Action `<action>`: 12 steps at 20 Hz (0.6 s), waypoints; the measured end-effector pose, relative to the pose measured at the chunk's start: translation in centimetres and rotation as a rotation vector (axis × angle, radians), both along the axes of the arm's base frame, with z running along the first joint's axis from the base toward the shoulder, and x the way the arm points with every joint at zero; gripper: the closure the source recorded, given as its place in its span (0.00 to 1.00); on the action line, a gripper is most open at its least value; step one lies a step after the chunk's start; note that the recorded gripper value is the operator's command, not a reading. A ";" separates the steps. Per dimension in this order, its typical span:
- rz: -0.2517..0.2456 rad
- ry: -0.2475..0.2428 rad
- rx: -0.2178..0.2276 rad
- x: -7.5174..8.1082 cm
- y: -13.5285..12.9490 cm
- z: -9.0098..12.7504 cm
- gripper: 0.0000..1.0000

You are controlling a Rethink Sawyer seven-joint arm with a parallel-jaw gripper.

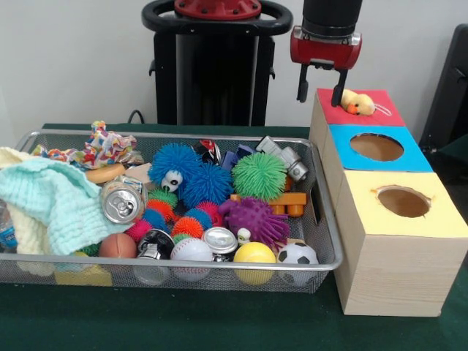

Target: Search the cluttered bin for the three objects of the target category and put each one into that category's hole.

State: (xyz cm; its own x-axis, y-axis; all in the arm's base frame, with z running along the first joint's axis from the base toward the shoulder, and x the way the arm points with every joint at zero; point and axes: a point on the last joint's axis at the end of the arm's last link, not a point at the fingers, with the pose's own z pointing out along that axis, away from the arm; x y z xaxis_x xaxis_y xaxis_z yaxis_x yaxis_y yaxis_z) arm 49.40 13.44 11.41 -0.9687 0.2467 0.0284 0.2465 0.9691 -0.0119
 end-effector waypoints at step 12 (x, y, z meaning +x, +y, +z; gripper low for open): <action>-0.076 0.102 0.046 -0.5 -2.4 0.1 0.00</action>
State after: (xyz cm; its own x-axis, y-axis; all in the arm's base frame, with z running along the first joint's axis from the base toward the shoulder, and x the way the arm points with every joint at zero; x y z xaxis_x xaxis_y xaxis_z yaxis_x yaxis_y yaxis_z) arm 48.86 11.06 11.55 -0.9386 0.3157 0.1392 0.3193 0.9477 0.0036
